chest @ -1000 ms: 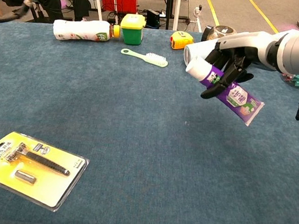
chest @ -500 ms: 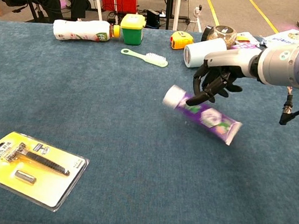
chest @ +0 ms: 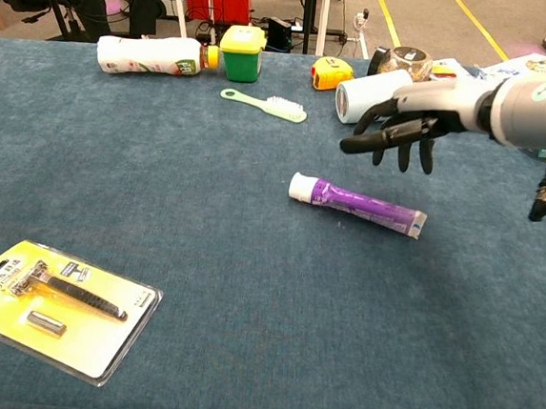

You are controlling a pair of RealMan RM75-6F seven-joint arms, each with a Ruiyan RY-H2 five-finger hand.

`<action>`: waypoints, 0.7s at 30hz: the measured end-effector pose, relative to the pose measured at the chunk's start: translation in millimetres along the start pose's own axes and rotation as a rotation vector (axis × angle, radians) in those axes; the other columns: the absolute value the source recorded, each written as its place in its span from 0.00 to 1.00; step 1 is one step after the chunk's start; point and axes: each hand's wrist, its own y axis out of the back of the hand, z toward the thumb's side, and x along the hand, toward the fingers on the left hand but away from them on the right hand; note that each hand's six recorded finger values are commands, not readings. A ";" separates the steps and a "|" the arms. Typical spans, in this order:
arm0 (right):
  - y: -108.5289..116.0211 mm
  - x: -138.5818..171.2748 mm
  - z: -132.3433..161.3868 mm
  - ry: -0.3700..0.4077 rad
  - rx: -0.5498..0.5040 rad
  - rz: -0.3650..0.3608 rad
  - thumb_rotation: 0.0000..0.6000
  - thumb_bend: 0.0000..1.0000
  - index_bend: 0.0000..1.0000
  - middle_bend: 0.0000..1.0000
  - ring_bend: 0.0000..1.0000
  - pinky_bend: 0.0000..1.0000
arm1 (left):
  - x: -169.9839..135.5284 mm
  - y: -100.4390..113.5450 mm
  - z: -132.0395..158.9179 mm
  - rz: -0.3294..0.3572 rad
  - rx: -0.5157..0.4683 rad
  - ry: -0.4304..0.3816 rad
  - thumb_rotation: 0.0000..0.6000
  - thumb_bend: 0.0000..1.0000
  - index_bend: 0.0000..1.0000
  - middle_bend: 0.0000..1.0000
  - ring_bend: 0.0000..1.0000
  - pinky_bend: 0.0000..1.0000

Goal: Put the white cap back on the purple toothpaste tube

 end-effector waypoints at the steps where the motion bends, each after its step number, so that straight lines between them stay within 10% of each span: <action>1: 3.0 2.0 -3.2 -0.005 -0.016 -0.014 0.28 0.26 0.21 0.33 0.43 0.49 | -3.0 0.3 -3.1 -0.004 0.013 0.012 0.00 0.06 0.02 0.00 0.00 0.08; 21: 31.8 68.4 -124.5 -0.127 -0.183 -0.373 0.64 0.26 0.45 0.48 0.54 0.55 | -83.5 6.9 -85.2 0.069 0.160 0.315 0.13 0.06 0.13 0.04 0.00 0.08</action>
